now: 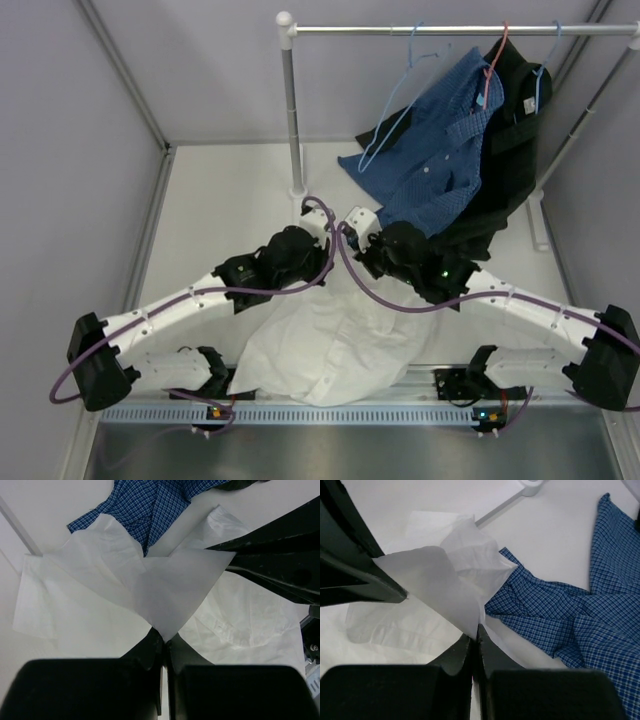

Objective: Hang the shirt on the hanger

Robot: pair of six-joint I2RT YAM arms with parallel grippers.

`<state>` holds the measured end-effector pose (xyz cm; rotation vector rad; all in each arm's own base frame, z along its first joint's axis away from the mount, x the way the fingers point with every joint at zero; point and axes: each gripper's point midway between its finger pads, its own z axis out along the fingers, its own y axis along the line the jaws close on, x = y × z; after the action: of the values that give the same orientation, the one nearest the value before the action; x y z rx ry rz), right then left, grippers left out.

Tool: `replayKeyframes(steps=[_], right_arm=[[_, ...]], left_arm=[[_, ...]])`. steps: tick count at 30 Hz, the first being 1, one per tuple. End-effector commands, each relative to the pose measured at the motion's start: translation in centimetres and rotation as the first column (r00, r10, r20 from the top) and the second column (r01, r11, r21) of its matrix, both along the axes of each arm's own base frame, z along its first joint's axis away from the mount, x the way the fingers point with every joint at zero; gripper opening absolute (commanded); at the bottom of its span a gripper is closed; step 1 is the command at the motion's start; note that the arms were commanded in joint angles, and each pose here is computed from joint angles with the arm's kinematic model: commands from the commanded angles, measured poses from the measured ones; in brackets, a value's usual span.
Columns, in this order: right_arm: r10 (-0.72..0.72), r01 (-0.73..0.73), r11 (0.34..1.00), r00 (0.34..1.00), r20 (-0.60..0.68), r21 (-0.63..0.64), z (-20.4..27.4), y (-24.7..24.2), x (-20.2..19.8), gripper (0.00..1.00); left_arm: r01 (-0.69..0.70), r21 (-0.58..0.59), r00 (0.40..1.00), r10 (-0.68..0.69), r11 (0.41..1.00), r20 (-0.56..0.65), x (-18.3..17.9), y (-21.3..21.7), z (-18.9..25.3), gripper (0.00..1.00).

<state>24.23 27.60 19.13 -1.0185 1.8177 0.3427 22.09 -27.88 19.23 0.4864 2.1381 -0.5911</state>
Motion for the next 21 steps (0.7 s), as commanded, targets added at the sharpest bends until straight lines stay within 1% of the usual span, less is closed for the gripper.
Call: replayKeyframes(steps=[1, 2, 4, 5, 6, 9, 10, 11, 12, 16, 18, 21], right_arm=[[-0.132, 0.116, 0.982, 0.986, 0.100, 0.146, 4.2, -0.9, 1.8, 0.00], [-0.137, 0.118, 0.979, 0.985, 0.103, 0.168, 4.7, -0.9, 1.8, 0.00], [-0.136, 0.114, 0.971, 0.986, 0.097, 0.210, 5.5, -0.9, 1.3, 0.00], [-0.134, 0.110, 0.968, 0.986, 0.094, 0.226, 5.8, -0.9, 1.1, 0.00], [-0.137, 0.114, 0.964, 0.987, 0.083, 0.240, 6.0, -0.9, 1.1, 0.00], [-0.150, 0.138, 0.962, 0.988, 0.030, 0.233, 5.6, -0.9, 0.9, 0.00], [-0.158, 0.148, 0.960, 0.987, 0.023, 0.236, 6.2, -0.8, 1.1, 0.00], [-0.168, 0.163, 0.960, 0.986, 0.005, 0.228, 6.1, -0.8, 1.1, 0.00], [-0.196, 0.201, 0.958, 0.980, -0.044, 0.207, 5.1, -0.9, 1.1, 0.00], [-0.250, 0.262, 0.949, 0.964, -0.084, 0.177, 4.4, -1.1, 1.8, 0.00], [-0.266, 0.280, 0.944, 0.958, -0.104, 0.173, 3.8, -1.1, 2.0, 0.00], [-0.273, 0.293, 0.939, 0.953, -0.129, 0.180, 3.6, -0.8, 2.1, 0.00]], left_arm=[[-0.016, -0.056, 0.999, 0.018, 0.998, 0.044, 0.4, -0.1, 1.1, 0.02], [-0.023, -0.075, 0.998, 0.028, 0.997, 0.061, 0.7, -0.3, 1.3, 0.16], [-0.028, -0.098, 0.996, 0.036, 0.995, 0.081, 0.9, -0.4, 1.4, 0.42], [-0.030, -0.121, 0.994, 0.042, 0.992, 0.096, 1.1, -0.5, 1.2, 0.59], [-0.032, -0.133, 0.993, 0.046, 0.991, 0.106, 1.2, -0.6, 1.2, 0.89], [-0.040, -0.144, 0.991, 0.058, 0.989, 0.120, 1.6, -0.9, 0.9, 0.93], [-0.069, -0.121, 0.989, 0.084, 0.990, 0.122, 2.1, -0.8, 0.3, 0.93], [-0.074, -0.106, 0.987, 0.089, 0.992, 0.135, 2.2, -0.8, 0.2, 0.92], [-0.069, -0.111, 0.984, 0.086, 0.991, 0.153, 2.3, -1.3, 0.6, 0.90], [-0.130, -0.077, 0.962, 0.145, 0.988, 0.230, 2.0, -1.4, 1.2, 0.77], [-0.157, -0.079, 0.952, 0.172, 0.984, 0.255, 2.0, -1.1, 1.8, 0.75], [-0.187, -0.067, 0.942, 0.198, 0.980, 0.270, 2.1, -0.6, 1.8, 0.61]])
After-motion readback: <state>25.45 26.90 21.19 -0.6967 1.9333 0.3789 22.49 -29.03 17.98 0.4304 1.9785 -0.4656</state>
